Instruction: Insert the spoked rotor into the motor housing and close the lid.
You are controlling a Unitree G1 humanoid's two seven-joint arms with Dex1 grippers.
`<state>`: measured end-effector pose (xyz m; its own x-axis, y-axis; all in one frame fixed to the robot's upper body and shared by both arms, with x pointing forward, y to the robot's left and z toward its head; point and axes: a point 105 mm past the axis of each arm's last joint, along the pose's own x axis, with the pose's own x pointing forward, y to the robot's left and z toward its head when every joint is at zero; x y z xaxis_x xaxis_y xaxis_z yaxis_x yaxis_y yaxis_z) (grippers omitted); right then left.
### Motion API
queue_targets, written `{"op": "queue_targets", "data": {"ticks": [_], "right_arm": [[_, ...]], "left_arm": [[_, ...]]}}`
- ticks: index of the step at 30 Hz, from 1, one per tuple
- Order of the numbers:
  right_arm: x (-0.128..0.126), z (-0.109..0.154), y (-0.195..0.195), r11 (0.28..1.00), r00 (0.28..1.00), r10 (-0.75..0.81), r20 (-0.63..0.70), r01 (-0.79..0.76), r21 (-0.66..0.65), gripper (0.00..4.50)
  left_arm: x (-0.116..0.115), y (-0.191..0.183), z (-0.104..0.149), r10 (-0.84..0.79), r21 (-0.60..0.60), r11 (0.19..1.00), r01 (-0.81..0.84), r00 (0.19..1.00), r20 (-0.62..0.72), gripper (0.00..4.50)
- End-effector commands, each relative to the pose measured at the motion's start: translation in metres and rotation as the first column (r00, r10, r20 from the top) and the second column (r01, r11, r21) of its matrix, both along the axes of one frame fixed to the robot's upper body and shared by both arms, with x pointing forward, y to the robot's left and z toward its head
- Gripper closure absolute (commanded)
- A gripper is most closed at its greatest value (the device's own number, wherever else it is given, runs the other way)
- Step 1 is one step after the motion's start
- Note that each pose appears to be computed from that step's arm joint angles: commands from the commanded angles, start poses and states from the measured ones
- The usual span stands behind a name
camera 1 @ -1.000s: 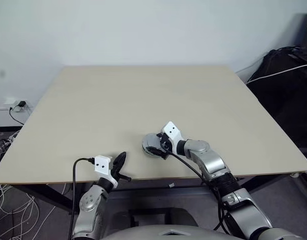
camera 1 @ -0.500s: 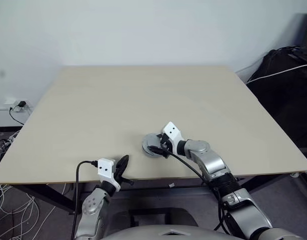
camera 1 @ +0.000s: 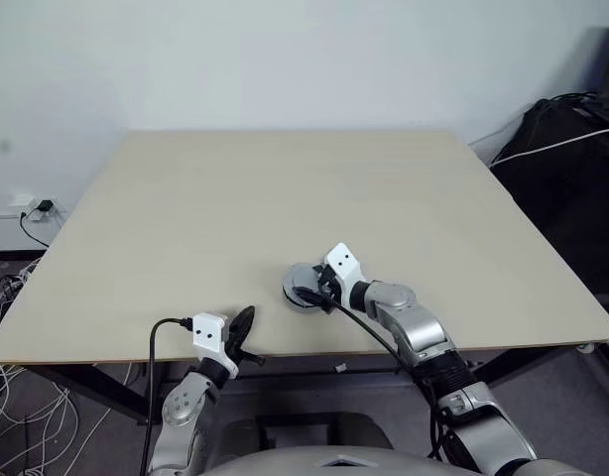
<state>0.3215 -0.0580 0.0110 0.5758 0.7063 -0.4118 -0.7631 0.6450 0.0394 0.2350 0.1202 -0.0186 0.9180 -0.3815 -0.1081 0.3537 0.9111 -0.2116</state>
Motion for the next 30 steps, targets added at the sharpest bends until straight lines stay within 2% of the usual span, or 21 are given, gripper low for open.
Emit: {"op": "queue_targets", "data": {"ticks": [1, 16, 30], "right_arm": [[0.001, 0.006, 0.001, 1.0, 0.999, 0.0, 0.036, 0.0, -0.024, 1.25], [-0.006, -0.004, 0.006, 0.99, 0.998, 0.062, 0.014, -0.06, -0.127, 1.25], [-0.015, -0.012, 0.006, 0.974, 0.992, 0.117, -0.047, -0.124, -0.192, 1.25]], "left_arm": [[0.005, -0.001, 0.015, -0.009, -0.007, 1.0, 0.009, 0.998, 0.063, 4.5], [0.004, 0.002, 0.012, -0.007, 0.003, 1.0, 0.007, 0.998, 0.064, 4.5], [0.002, -0.005, 0.015, -0.085, 0.05, 0.996, 0.08, 0.991, 0.101, 4.5]]}}
